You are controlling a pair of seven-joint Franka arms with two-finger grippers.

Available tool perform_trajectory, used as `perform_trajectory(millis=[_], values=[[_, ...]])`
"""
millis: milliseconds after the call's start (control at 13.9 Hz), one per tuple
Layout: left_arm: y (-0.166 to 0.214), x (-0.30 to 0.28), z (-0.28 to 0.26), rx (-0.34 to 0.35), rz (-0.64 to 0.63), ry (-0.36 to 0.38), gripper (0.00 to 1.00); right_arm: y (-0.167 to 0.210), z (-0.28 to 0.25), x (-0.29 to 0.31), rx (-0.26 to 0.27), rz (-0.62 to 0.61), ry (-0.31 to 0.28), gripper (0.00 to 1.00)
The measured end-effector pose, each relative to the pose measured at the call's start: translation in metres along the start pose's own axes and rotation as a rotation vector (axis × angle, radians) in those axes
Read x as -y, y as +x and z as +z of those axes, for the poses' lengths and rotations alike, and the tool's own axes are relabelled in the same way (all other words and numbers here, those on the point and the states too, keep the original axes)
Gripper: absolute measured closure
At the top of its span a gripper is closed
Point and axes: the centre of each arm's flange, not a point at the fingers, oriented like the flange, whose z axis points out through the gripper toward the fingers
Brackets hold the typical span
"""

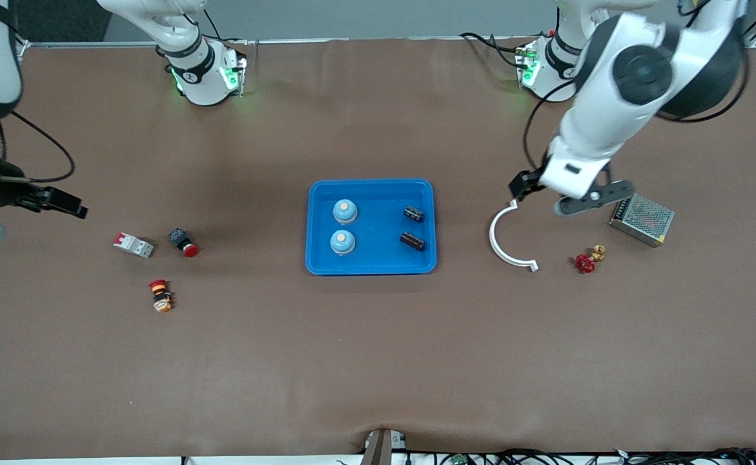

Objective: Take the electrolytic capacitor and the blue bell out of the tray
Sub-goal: 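Reach the left gripper to a capacitor while the right gripper reaches a bell, then lift the capacitor with the left gripper while the right gripper grasps a bell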

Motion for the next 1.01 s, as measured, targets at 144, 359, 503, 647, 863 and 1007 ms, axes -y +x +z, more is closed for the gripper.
perform_trajectory(millis=[144, 359, 503, 647, 863, 1007], values=[[-0.006, -0.027, 0.034, 0.027, -0.098, -0.010, 0.00, -0.007, 0.022, 0.035, 0.013, 0.021, 0.002, 0.00], [-0.023, -0.065, 0.081, 0.056, -0.262, -0.027, 0.02, -0.028, 0.052, 0.116, 0.009, 0.072, -0.006, 0.00], [-0.037, -0.087, 0.108, 0.076, -0.376, -0.029, 0.05, -0.049, 0.075, 0.170, -0.016, 0.121, -0.004, 0.00], [-0.049, -0.104, 0.130, 0.092, -0.507, -0.035, 0.08, -0.071, 0.092, 0.214, -0.029, 0.170, -0.001, 0.00], [-0.073, -0.128, 0.171, 0.063, -0.645, -0.012, 0.13, -0.096, 0.123, 0.265, -0.043, 0.240, 0.003, 0.00], [-0.087, -0.138, 0.200, 0.033, -0.701, 0.022, 0.16, -0.114, 0.152, 0.298, -0.061, 0.286, 0.013, 0.00]])
